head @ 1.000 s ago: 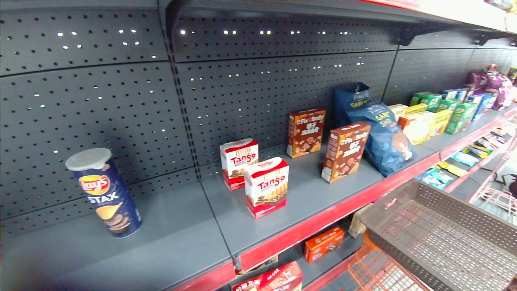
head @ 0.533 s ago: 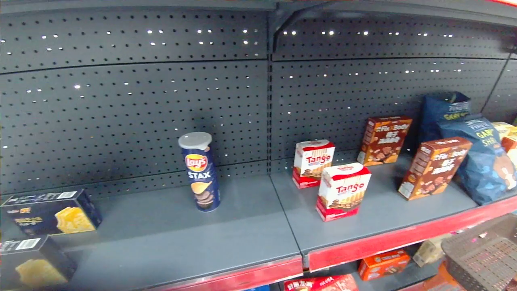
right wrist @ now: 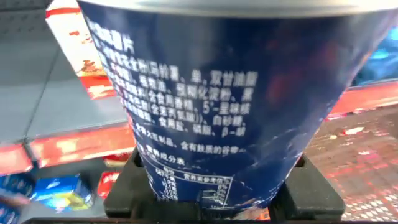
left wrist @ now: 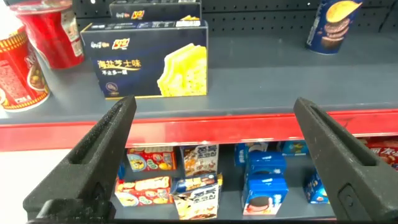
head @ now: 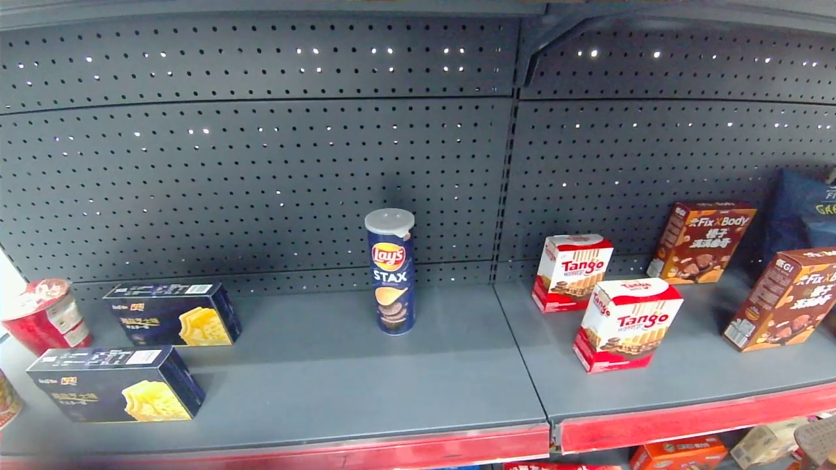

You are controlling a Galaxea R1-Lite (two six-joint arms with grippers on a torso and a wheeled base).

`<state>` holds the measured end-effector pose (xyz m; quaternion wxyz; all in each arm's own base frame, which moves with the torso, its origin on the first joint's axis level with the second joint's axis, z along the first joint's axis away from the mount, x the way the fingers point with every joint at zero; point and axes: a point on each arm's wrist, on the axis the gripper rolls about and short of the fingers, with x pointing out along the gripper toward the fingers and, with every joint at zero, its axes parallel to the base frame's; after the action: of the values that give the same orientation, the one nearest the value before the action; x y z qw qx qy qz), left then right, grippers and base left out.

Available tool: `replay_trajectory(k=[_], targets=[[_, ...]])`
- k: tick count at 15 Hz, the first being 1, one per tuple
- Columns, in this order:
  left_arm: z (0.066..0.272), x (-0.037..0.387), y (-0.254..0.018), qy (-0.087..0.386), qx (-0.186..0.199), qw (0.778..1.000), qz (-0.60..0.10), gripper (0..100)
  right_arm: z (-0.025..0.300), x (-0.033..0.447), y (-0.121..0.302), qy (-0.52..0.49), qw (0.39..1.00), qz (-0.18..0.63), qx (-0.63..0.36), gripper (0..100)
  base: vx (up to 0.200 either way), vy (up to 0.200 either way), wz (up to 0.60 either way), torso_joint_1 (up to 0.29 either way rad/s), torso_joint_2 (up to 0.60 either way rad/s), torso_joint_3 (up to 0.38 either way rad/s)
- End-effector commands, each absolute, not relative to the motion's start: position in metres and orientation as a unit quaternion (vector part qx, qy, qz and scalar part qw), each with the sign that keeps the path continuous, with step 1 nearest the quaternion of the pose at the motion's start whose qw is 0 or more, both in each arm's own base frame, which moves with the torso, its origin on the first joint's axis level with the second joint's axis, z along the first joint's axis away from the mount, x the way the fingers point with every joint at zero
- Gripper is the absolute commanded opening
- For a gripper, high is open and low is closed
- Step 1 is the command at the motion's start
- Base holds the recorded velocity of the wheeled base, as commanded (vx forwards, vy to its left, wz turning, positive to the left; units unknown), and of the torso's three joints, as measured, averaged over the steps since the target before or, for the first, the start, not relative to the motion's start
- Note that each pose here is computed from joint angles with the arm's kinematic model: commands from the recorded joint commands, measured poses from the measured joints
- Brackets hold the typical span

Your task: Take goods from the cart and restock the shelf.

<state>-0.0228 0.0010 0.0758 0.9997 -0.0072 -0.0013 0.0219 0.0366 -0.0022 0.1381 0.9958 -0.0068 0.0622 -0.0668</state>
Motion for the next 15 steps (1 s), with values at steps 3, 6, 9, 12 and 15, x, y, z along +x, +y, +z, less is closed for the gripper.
replay_trajectory(k=[3, 6, 9, 12, 15], targets=[[0.076, -0.023, 0.001, -0.002, -0.007, 1.0, 0.022, 100, 0.137, 0.021, -0.001, 0.025, 1.0, -0.013, 0.0, 0, 0.0, 0.0, 0.0, 0.0, 0.0, 0.0], [0.076, -0.023, 0.001, -0.002, -0.008, 1.0, 0.022, 100, 0.133, 0.009, -0.001, 0.019, 1.0, 0.01, 0.0, 0, 0.0, 0.0, 0.0, 0.0, 0.0, 0.0], [0.076, -0.023, 0.001, -0.002, -0.007, 1.0, 0.022, 100, 0.125, -0.009, -0.002, -0.008, 0.999, 0.044, 0.003, 0, 0.0, 0.0, 0.0, 0.0, 0.0, 0.0], [0.076, -0.023, 0.001, -0.002, -0.008, 1.0, 0.022, 100, 0.122, -0.022, -0.003, 0.015, 0.999, 0.046, 0.001, 0, 0.0, 0.0, 0.0, 0.0, 0.0, 0.0], [0.076, -0.023, 0.001, -0.002, -0.004, 1.0, 0.018, 100, 0.128, -0.025, -0.004, 0.025, 0.999, 0.031, 0.0, 0, 0.0, 0.0, 0.0, 0.0, 0.0, 0.0]])
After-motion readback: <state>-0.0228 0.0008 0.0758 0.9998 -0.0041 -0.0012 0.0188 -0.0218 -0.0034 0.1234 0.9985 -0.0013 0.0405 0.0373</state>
